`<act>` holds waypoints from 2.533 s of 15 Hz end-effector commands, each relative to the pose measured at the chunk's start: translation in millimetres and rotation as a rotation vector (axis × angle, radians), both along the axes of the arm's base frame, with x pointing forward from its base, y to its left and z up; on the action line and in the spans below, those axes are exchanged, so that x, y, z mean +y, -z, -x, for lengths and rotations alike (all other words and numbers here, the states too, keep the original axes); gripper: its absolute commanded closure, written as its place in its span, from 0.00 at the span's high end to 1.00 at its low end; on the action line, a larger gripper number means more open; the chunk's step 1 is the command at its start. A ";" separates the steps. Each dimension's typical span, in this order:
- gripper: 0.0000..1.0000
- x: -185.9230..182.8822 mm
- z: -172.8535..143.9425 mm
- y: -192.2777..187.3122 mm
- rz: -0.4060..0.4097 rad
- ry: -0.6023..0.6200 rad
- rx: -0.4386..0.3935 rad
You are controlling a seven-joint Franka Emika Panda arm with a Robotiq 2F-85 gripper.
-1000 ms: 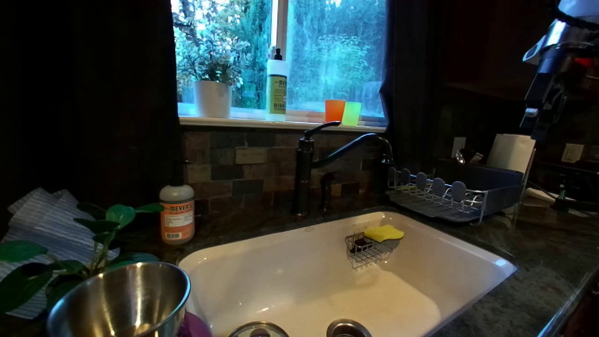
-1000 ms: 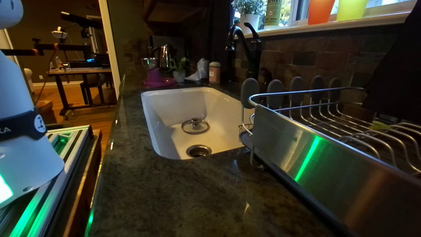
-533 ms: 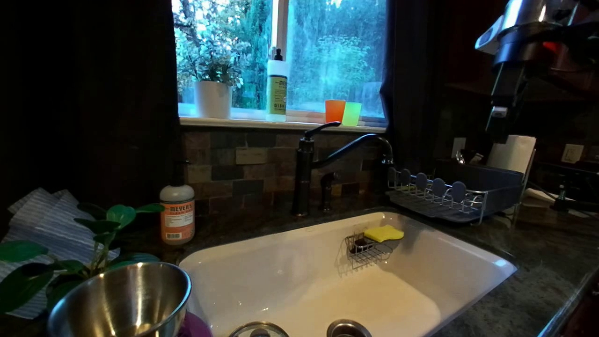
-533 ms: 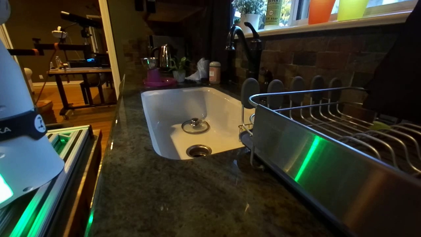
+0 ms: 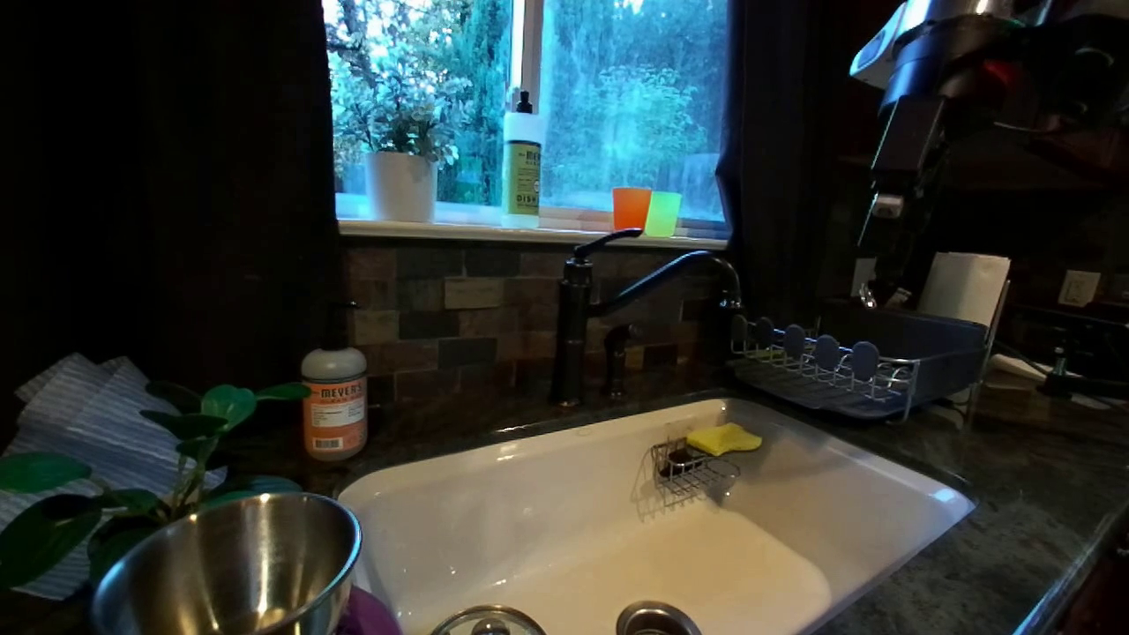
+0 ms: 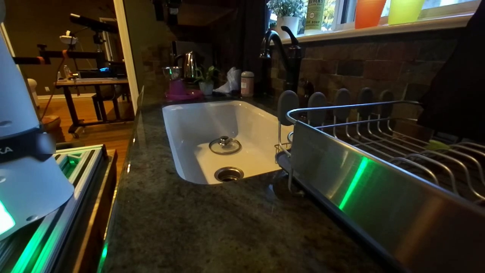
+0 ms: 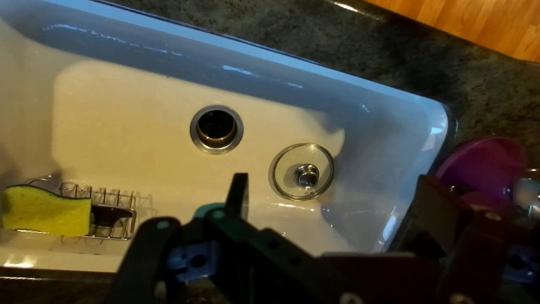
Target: Put the silver bowl on the plate rack
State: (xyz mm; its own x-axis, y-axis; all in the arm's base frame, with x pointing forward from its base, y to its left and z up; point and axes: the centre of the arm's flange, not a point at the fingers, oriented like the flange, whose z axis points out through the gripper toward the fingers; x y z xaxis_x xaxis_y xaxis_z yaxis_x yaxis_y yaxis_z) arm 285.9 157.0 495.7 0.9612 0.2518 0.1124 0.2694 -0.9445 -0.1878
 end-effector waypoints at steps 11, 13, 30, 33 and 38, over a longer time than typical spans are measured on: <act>1.00 191.4 -49.5 64.5 -0.096 -0.227 -0.036; 1.00 233.2 -48.2 70.3 -0.107 -0.266 -0.035; 1.00 336.6 -50.6 114.9 0.006 -0.195 -0.243; 1.00 358.5 -53.7 109.2 -0.014 -0.200 -0.272; 1.00 387.1 -52.0 120.7 -0.053 -0.234 -0.233</act>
